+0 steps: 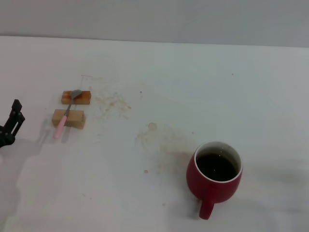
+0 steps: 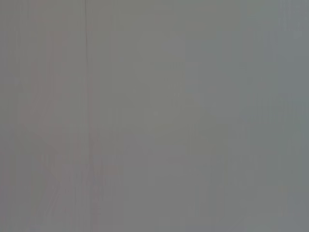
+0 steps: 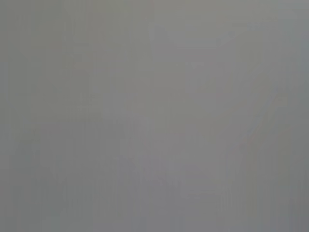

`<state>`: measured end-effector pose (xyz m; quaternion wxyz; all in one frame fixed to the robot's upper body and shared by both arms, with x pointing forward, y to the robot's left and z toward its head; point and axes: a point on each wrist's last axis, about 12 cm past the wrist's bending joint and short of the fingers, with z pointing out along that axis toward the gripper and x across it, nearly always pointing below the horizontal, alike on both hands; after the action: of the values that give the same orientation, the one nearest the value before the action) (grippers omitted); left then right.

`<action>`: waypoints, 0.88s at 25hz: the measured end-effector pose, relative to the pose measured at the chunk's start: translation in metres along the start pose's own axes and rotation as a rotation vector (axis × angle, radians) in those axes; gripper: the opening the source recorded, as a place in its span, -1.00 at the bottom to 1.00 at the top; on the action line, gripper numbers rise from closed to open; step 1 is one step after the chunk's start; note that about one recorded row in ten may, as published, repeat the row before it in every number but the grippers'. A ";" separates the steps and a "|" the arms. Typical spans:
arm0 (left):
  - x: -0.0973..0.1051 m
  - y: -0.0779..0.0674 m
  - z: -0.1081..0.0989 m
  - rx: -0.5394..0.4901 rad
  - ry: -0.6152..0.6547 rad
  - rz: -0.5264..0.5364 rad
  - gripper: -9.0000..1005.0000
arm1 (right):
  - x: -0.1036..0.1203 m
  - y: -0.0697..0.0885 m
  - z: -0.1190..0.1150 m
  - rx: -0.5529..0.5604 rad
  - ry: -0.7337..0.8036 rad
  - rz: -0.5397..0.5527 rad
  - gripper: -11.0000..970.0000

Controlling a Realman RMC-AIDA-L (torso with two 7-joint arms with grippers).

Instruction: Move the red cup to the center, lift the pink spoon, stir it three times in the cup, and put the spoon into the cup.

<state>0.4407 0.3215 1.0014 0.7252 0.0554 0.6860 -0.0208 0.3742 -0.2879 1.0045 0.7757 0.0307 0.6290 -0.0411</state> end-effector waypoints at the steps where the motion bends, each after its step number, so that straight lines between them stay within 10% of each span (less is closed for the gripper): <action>1: 0.000 0.000 0.000 0.000 0.001 0.000 0.62 | 0.000 0.000 0.000 0.000 0.000 0.000 -0.98; 22: 0.000 0.000 0.002 0.004 0.002 0.003 0.62 | -0.003 0.012 -0.024 0.037 0.033 0.068 -0.98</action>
<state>0.4430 0.3215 1.0017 0.7246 0.0578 0.6865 -0.0211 0.3516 -0.2738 1.0024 0.7654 0.0671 0.6395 -0.0260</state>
